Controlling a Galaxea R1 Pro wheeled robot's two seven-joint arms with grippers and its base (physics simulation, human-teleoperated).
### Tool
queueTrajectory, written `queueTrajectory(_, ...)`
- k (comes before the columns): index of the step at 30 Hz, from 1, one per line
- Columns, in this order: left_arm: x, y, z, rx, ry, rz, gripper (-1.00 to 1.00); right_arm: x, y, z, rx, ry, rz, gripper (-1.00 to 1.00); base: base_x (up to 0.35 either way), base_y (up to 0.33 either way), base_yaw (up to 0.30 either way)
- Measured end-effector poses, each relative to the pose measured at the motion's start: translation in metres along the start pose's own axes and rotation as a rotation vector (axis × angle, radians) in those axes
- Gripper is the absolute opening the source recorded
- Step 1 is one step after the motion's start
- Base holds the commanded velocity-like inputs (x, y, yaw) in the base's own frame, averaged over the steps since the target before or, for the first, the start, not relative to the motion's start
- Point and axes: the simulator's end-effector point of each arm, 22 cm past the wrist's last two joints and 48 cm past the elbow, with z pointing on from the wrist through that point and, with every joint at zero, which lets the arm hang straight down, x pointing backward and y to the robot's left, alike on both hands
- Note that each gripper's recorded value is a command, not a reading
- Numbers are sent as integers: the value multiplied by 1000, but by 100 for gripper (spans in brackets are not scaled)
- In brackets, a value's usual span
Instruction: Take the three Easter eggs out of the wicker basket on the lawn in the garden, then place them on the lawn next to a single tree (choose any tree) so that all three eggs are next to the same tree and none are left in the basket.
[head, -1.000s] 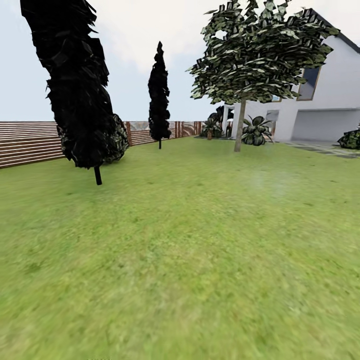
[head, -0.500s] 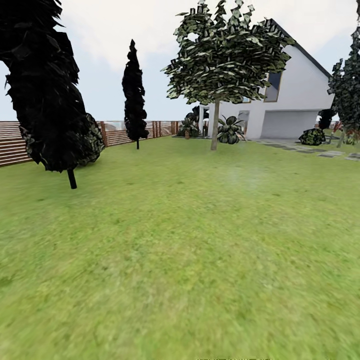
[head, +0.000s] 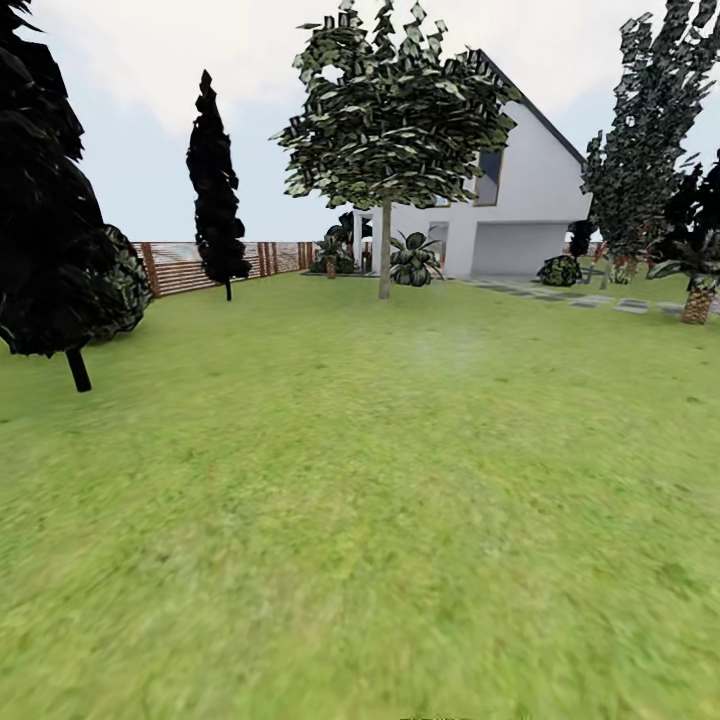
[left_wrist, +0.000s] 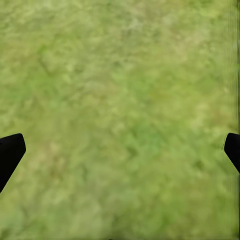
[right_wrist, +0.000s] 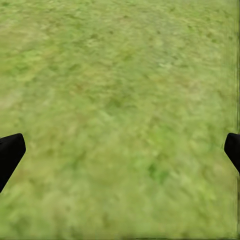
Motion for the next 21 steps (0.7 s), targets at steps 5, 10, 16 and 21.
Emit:
queueTrajectory(5, 0, 0, 0, 0, 0, 0, 100, 0, 0, 0, 0, 0, 0, 100, 0, 0, -295)
queueTrajectory(10, 0, 0, 0, 0, 0, 0, 100, 0, 0, 0, 1, 0, 1, 100, 0, 0, -295)
queueTrajectory(16, -1, 0, 0, 0, -2, -1, 100, 0, 0, 0, 1, 0, 1, 100, 0, 0, -295)
queueTrajectory(21, -1, 0, 0, 0, -2, -1, 100, 0, 0, 0, 1, 0, 1, 100, 0, 0, -295)
